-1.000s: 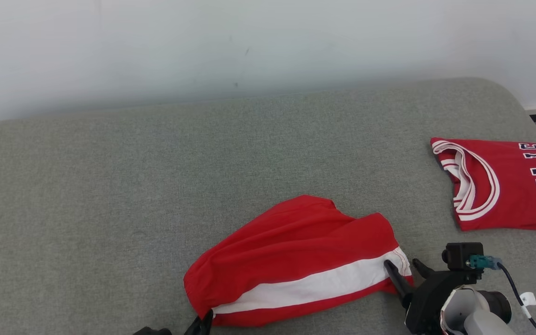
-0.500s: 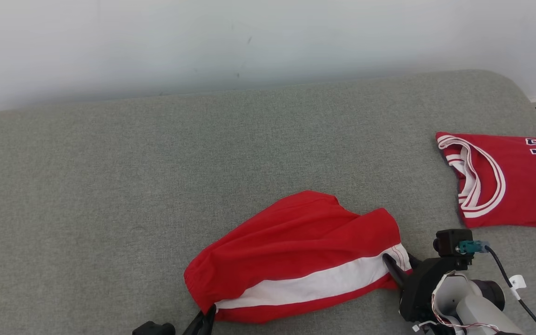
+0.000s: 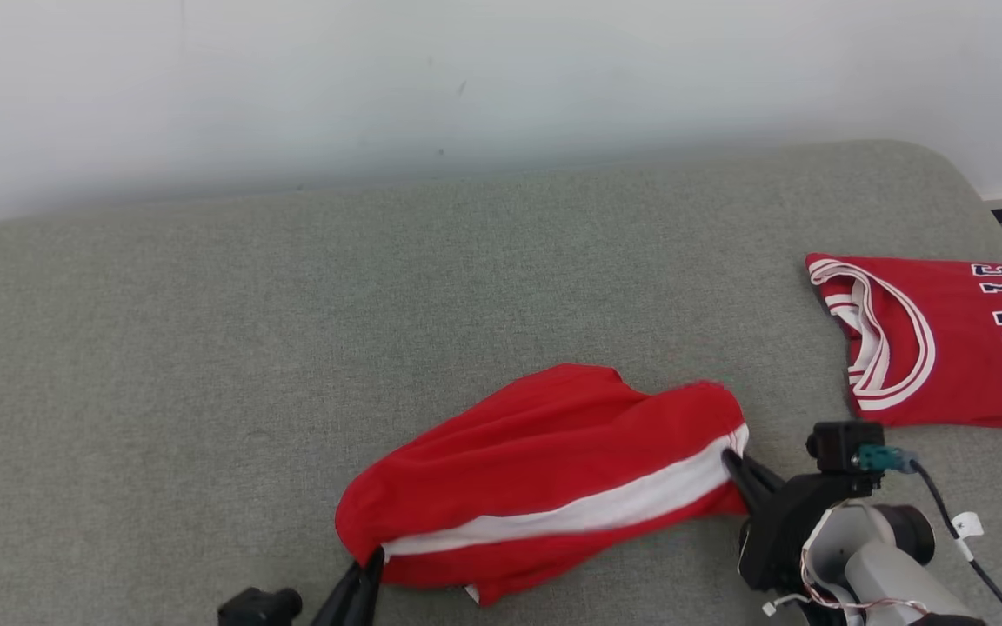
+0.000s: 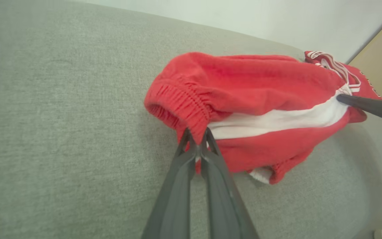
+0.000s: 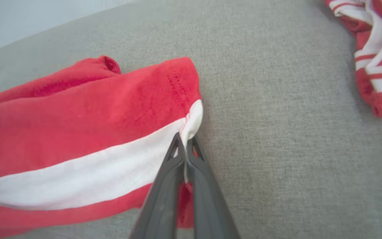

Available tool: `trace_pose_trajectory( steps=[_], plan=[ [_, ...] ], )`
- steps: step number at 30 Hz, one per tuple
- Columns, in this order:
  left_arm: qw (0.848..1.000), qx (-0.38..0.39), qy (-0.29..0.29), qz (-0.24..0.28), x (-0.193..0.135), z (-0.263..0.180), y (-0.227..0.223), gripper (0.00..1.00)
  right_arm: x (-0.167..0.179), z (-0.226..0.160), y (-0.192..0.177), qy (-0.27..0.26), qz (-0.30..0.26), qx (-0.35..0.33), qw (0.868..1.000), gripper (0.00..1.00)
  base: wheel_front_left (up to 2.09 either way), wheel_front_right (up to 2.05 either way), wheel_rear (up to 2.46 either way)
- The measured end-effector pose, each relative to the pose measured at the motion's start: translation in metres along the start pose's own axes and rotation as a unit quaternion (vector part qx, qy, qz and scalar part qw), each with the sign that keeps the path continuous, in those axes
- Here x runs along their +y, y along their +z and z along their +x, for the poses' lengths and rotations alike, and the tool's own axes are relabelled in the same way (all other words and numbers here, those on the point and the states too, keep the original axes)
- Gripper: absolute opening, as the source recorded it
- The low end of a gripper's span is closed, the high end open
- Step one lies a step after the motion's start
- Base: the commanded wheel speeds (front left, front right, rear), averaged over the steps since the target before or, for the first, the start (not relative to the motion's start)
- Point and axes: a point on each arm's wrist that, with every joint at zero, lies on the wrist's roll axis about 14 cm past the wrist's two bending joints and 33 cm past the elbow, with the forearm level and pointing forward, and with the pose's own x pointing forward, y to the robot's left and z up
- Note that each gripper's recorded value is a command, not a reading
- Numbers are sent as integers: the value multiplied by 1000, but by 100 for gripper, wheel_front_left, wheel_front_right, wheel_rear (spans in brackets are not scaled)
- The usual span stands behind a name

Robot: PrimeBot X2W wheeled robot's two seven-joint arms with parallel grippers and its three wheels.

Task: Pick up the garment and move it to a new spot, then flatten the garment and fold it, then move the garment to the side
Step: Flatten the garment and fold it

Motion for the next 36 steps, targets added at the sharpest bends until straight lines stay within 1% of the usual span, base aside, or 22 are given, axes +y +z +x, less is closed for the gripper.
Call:
trace_pose_trajectory(
  steps=[2, 6, 7, 8, 9, 11, 13, 15, 16, 20, 23, 24, 25, 29, 32, 34, 36],
  plan=[
    [1000, -11, 1, -5, 0, 1, 6, 0, 2, 0, 7, 4, 3, -12, 1000, 0, 0, 0, 0],
    [998, -58, -7, -15, -3, 9, 38, 0, 7, -3, 39, 18, -3, -62, 998, 0, 0, 0, 0],
    [997, -69, -10, -15, -4, 12, 47, 0, 7, -5, 47, 21, -7, -75, 997, 0, 0, 0, 0],
    [996, -87, -18, -12, -5, 15, 61, 0, 6, -8, 64, 23, -14, -100, 995, 0, 0, 0, 0],
    [996, -87, -18, -12, -5, 15, 61, 0, 6, -8, 64, 23, -14, -100, 995, 0, 0, 0, 0],
    [995, -98, -28, -10, -9, 18, 71, 0, 5, -12, 79, 24, -12, -126, 992, 0, 0, 0, 0],
    [993, -109, -36, -22, -13, 25, 82, 0, 5, -14, 89, 25, 4, -144, 989, 0, 0, 0, 0],
    [991, -119, -51, -15, -17, 36, 98, 0, 9, -12, 96, 31, 25, -151, 988, 0, 0, 0, 0],
    [990, -125, -58, -20, -20, 43, 107, 0, 12, -11, 102, 35, 32, -155, 987, 0, 0, 0, 0],
    [985, -149, -77, -28, -21, 72, 149, 0, 24, -4, 140, 49, 53, -189, 979, 0, 0, 0, 0],
    [981, -175, -85, -3, -17, 94, 188, 0, 36, 1, 176, 62, 74, -223, 970, 0, 0, 0, 0],
    [975, -199, -94, 5, -17, 106, 218, 0, 40, 4, 201, 63, 63, -249, 964, 0, 0, 0, 0],
    [972, -213, -100, 3, -19, 112, 232, 0, 40, 4, 215, 63, 60, -265, 960, 0, 0, 0, 0],
    [954, -274, -120, -1, -24, 128, 288, 0, 41, 2, 270, 61, 51, -342, 936, 0, 0, 0, 0],
    [941, -312, -132, -27, -24, 136, 318, 0, 41, 3, 295, 59, 41, -382, 922, 0, 0, 0, 0],
    [939, -314, -138, -37, -22, 143, 323, 0, 39, 10, 300, 55, 31, -385, 921, 0, 0, 0, 0],
    [942, -304, -135, -31, -15, 152, 320, 0, 37, 20, 298, 51, 31, -380, 923, 0, 0, 0, 0]
  ],
)
